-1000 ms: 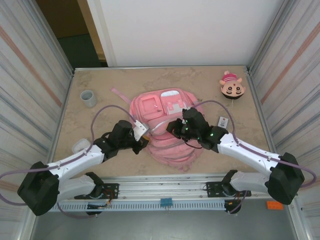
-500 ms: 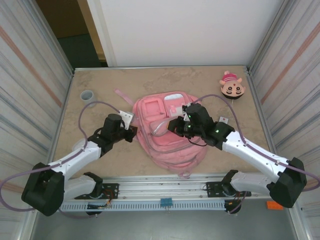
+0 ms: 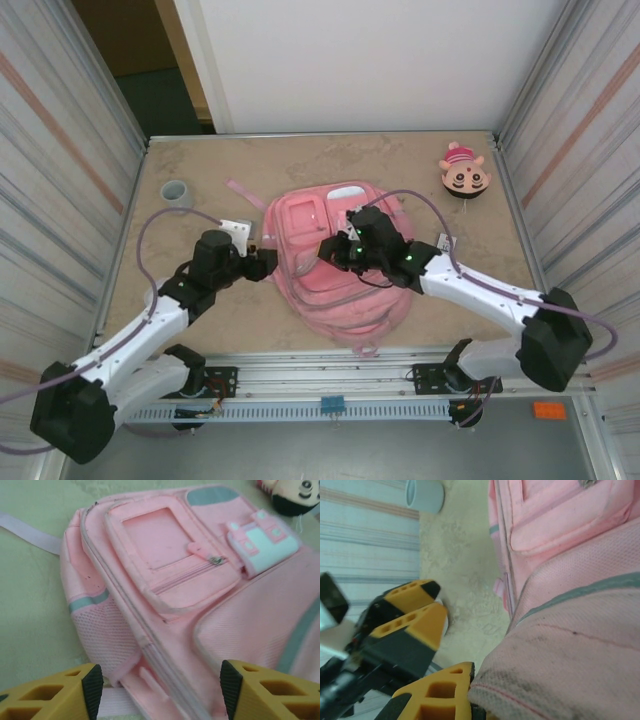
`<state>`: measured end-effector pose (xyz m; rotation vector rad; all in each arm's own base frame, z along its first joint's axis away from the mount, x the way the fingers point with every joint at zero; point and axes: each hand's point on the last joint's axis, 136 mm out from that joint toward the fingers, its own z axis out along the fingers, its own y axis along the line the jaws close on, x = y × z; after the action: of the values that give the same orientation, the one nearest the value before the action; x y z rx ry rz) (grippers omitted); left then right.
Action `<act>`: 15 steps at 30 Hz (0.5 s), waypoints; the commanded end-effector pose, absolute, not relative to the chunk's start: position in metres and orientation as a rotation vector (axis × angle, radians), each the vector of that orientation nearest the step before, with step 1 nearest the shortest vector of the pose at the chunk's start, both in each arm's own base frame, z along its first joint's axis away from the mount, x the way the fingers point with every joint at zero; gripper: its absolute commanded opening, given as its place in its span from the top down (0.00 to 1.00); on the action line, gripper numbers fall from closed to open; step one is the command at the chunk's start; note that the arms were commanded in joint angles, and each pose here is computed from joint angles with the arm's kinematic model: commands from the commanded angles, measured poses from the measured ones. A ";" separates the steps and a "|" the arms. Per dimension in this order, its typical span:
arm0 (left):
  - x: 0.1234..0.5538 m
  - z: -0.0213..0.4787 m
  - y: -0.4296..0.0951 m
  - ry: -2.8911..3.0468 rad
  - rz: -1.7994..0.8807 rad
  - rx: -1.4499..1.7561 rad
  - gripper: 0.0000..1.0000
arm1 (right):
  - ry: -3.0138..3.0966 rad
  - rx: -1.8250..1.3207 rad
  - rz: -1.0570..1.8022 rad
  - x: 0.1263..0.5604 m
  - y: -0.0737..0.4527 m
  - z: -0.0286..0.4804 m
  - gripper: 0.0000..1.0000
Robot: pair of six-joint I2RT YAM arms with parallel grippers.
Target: Pack books, pencil case, and school supplies into a backpack
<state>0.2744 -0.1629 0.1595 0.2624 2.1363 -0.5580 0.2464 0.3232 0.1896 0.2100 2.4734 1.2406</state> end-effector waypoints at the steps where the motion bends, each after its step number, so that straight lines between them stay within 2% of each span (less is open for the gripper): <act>1: 0.274 0.171 -0.149 2.113 -0.504 0.196 0.34 | 2.379 0.097 1.350 0.262 0.359 0.217 1.00; 10: 0.269 0.193 -0.132 2.058 -0.445 0.171 0.34 | 2.415 0.041 1.502 0.279 0.414 0.207 1.00; 15: 0.267 0.198 -0.137 2.027 -0.465 0.217 0.34 | 2.466 0.015 1.451 0.267 0.403 0.199 0.76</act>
<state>0.2640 -0.1382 0.1827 0.2050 2.0723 -0.4735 0.2817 0.3981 0.1825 0.0977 2.4748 1.3945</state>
